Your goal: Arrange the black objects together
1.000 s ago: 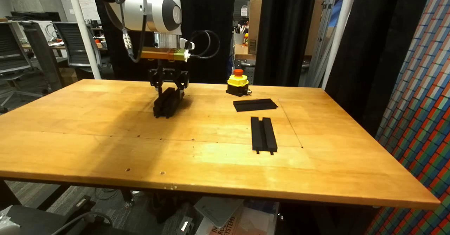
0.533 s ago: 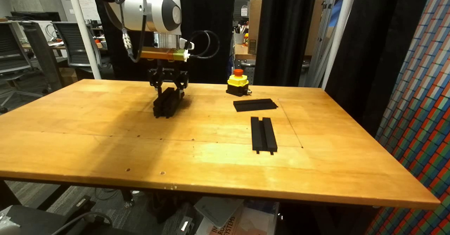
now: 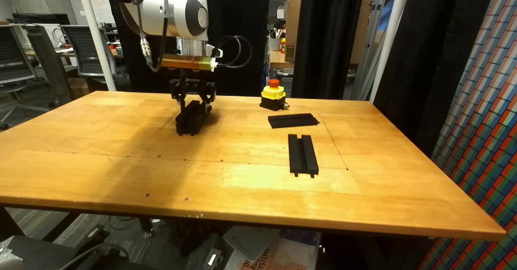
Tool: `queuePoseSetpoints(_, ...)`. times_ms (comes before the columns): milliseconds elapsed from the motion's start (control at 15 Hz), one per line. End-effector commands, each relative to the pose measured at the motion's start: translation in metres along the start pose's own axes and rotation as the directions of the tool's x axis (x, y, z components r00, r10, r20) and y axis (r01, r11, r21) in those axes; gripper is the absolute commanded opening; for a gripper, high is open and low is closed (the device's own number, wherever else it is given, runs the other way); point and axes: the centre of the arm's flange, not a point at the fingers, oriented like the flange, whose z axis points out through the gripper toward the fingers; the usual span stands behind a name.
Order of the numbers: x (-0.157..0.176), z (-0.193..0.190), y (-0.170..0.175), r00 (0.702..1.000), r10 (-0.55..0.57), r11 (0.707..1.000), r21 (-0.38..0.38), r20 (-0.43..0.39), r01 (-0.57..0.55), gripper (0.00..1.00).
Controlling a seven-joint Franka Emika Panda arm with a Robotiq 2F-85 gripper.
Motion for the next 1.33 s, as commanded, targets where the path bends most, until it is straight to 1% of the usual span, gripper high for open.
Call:
queuePoseSetpoints(0, -0.004, -0.002, -0.002, 1.000, 0.018, 0.999, 0.033, -0.003, -0.018, 0.46)
queuePoseSetpoints(67, -0.004, -0.002, -0.002, 1.000, 0.017, 0.999, 0.033, -0.003, -0.017, 0.46)
queuePoseSetpoints(133, -0.005, -0.002, -0.002, 1.000, 0.021, 0.999, 0.035, -0.001, -0.021, 0.83)
queuePoseSetpoints(200, -0.005, -0.002, -0.002, 1.000, 0.024, 0.999, 0.037, 0.001, -0.024, 0.94)
queuePoseSetpoints(267, -0.006, -0.001, -0.002, 1.000, 0.026, 0.999, 0.039, 0.003, -0.026, 0.99)
queuePoseSetpoints(533, -0.011, -0.001, -0.001, 1.000, 0.029, 0.999, 0.035, 0.005, -0.030, 1.00)
queuePoseSetpoints(667, -0.017, -0.010, 0.001, 0.999, 0.032, 0.999, 0.022, -0.008, -0.032, 1.00)
queuePoseSetpoints(867, -0.030, -0.035, 0.007, 0.998, 0.041, 0.999, 0.015, -0.038, -0.040, 1.00)
queuePoseSetpoints(1067, -0.052, -0.064, 0.026, 0.995, 0.073, 0.997, 0.017, -0.075, -0.072, 1.00)
queuePoseSetpoints(1267, -0.073, -0.087, 0.061, 0.979, 0.172, 0.985, 0.034, -0.108, -0.169, 1.00)
